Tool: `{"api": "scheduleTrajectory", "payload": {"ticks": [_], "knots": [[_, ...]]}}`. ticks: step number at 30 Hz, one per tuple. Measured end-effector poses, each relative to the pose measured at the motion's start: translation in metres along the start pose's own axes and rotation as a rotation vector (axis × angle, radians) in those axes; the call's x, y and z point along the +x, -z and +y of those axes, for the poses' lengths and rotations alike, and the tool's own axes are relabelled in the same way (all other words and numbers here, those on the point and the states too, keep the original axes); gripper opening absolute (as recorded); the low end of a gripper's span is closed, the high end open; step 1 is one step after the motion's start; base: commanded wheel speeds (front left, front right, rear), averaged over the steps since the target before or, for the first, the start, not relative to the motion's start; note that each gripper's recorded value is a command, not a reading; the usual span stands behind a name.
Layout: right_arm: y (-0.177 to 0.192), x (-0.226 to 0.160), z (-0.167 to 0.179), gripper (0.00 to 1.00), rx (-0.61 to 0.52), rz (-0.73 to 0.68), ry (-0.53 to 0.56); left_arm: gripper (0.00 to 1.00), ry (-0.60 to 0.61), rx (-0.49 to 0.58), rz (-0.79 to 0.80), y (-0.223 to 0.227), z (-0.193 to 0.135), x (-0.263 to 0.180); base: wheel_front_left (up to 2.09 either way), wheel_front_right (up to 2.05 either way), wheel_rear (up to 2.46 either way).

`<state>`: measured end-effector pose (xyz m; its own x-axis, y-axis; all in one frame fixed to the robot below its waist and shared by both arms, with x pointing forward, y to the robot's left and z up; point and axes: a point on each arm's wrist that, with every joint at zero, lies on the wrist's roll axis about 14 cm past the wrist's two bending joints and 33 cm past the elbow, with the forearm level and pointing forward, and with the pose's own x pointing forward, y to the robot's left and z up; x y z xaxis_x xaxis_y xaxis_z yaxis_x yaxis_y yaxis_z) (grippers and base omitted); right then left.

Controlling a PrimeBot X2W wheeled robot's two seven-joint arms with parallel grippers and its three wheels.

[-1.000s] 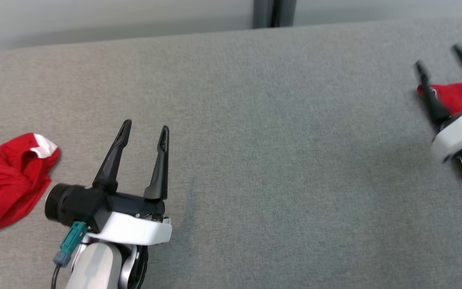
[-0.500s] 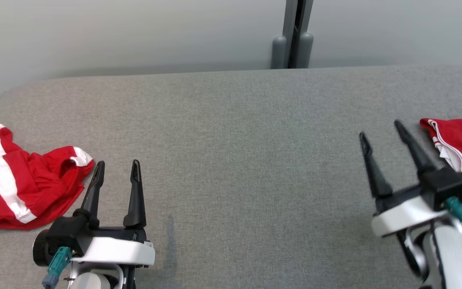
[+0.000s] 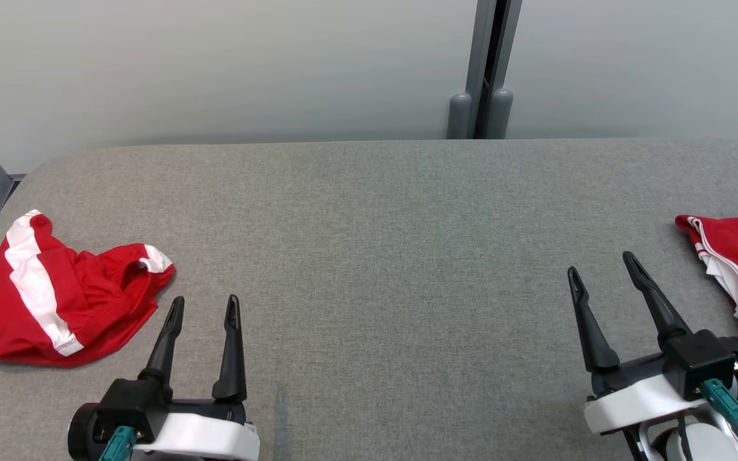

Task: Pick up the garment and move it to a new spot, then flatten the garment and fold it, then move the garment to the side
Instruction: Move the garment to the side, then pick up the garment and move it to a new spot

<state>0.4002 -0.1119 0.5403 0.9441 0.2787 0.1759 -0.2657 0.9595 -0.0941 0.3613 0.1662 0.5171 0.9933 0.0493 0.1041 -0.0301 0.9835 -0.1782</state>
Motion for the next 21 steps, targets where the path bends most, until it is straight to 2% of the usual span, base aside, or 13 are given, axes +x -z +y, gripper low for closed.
{"api": "scheduleTrajectory", "payload": {"ticks": [21], "knots": [[0.0046, -0.0044, -0.0027, 1.0, 0.027, 0.013, 0.017, 1.0, 0.021, 0.004, 0.027, 0.0088, -0.006, -0.0027, 0.0, 0.0, 0.0]]}}
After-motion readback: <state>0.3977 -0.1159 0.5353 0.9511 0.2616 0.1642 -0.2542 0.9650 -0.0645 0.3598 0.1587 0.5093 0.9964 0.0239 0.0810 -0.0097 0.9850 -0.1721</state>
